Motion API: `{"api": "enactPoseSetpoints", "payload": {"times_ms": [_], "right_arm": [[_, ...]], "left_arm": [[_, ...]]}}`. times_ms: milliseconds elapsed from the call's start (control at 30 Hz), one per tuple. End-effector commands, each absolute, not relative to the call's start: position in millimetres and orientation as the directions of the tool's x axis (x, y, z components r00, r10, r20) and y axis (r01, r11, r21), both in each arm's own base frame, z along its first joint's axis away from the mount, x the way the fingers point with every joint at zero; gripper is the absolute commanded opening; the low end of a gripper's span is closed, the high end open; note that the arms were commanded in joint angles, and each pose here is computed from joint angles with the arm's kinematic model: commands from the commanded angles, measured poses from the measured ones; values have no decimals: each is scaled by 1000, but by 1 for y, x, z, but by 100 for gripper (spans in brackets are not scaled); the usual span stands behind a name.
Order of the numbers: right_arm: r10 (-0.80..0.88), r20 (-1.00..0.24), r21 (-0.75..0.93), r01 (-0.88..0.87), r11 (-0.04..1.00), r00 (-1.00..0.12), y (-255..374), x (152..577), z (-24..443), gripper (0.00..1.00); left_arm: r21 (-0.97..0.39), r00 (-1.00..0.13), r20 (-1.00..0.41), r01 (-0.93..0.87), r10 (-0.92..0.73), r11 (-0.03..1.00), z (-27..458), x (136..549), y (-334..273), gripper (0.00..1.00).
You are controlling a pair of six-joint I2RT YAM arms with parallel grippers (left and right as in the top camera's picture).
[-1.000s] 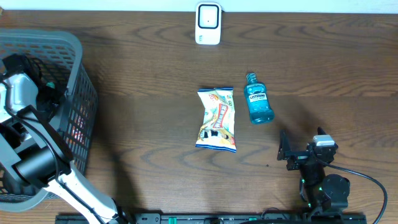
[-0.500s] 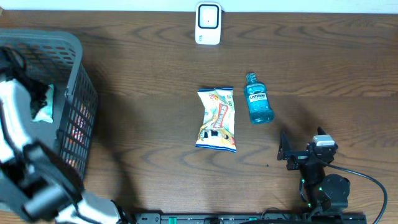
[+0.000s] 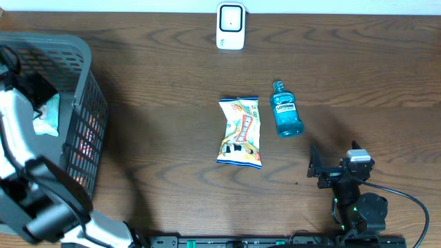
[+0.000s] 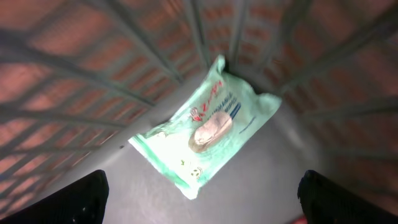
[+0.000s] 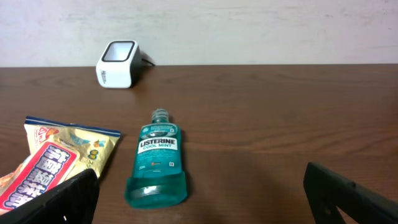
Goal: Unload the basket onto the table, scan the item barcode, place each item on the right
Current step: 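Grasp and lift the green wet-wipes pack with the left gripper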
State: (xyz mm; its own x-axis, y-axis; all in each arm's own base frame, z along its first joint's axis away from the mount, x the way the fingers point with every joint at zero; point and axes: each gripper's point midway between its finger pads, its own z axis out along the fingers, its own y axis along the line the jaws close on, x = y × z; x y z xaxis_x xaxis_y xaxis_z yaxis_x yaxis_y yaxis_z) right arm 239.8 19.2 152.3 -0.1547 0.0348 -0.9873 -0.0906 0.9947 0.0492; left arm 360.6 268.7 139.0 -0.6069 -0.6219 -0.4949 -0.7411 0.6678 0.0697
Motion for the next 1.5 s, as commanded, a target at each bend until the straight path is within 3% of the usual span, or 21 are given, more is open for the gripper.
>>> {"api": "enactPoseSetpoints", "payload": {"times_ms": [0, 200, 533, 600, 667, 767, 833, 1100, 1467], "right_arm": [[20, -988, 35, -99, 994, -151, 21, 239, 152, 99], [20, -988, 35, -99, 994, -151, 21, 239, 152, 99], [20, -988, 35, -99, 994, -151, 21, 239, 152, 99], [20, -988, 35, -99, 994, -151, 21, 239, 152, 99], [20, -988, 35, -99, 994, -151, 21, 239, 152, 99], [20, -988, 35, -99, 994, -151, 21, 239, 152, 99], [20, -988, 35, -99, 994, -151, 21, 239, 152, 99], [20, -988, 35, -99, 994, -151, 21, 239, 152, 99], [20, -988, 35, -99, 994, -151, 21, 239, 152, 99]], "left_arm": [[173, -759, -435, -598, -484, 782, 114, 366, 274, 93], [207, -843, -361, -491, -400, 846, 73, 373, 276, 93], [201, -866, -248, -485, -435, 851, 17, 365, 276, 91], [186, -848, -227, -520, -479, 833, 11, 360, 274, 81], [160, -841, -218, -531, -494, 832, 8, 360, 269, 55], [143, -828, -222, -549, -514, 823, 10, 360, 267, 27], [138, -815, -231, -568, -531, 811, 15, 360, 266, 20], [76, -686, -341, -702, -643, 709, 69, 362, 267, 11], [-148, -469, -679, -667, -565, 731, 256, 355, 234, 11]]}}
